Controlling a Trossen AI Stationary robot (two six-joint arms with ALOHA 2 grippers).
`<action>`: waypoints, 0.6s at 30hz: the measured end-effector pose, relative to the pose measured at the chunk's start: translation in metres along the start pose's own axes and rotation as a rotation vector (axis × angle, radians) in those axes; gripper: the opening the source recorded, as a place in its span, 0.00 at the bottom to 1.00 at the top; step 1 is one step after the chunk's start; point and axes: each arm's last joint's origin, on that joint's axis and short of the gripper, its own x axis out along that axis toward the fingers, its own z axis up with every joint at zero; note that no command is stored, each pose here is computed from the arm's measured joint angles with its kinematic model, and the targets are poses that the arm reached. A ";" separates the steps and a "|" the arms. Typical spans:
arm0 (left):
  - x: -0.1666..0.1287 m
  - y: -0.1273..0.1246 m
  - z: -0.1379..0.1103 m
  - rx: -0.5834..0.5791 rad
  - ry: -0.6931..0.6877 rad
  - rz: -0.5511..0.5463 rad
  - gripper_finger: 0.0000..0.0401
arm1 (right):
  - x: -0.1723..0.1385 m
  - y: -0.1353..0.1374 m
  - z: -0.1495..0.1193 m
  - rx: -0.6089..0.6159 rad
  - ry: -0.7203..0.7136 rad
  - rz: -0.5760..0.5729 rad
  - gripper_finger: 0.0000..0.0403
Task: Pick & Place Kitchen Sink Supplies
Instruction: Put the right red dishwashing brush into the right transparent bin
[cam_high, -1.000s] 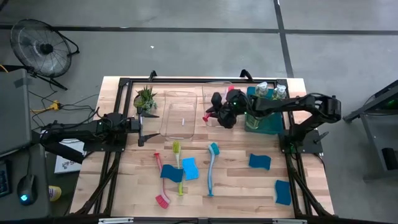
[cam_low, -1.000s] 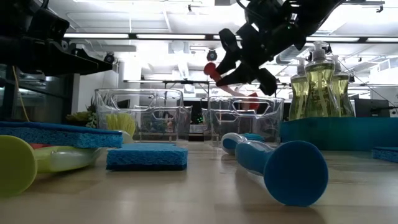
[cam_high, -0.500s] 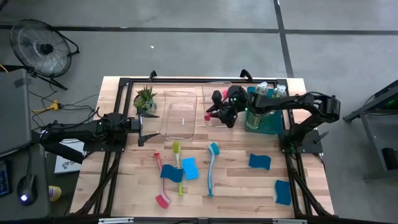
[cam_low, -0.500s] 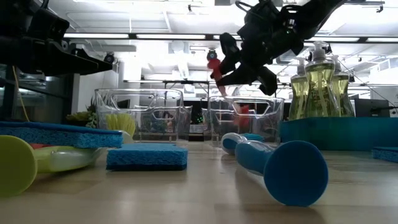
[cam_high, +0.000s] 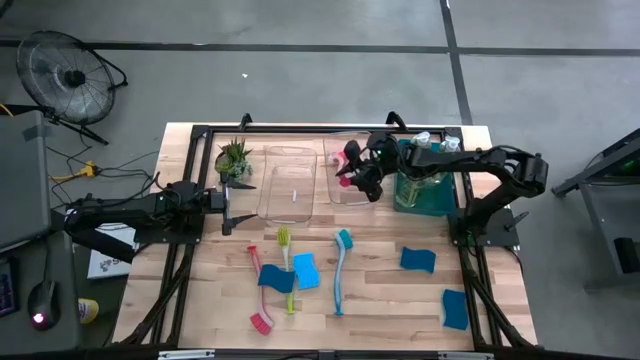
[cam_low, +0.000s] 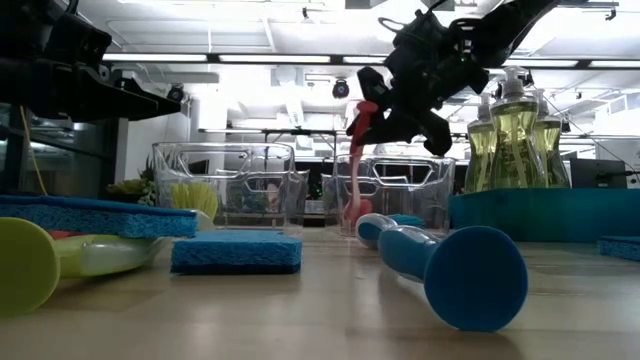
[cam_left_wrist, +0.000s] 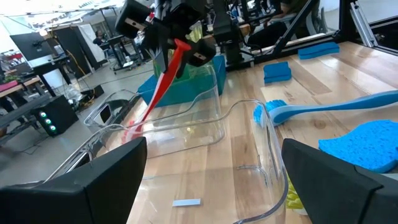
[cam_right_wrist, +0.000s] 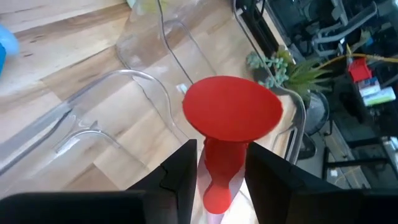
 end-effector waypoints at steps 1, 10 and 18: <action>0.000 0.000 0.000 0.000 0.000 0.000 0.91 | 0.000 0.000 0.000 0.005 0.006 -0.003 0.29; 0.000 0.000 0.000 0.000 0.000 0.000 0.91 | 0.000 0.003 -0.004 0.066 0.085 0.001 0.30; 0.000 0.000 0.000 0.000 0.000 0.000 0.91 | -0.003 0.000 -0.012 0.112 0.157 -0.027 0.43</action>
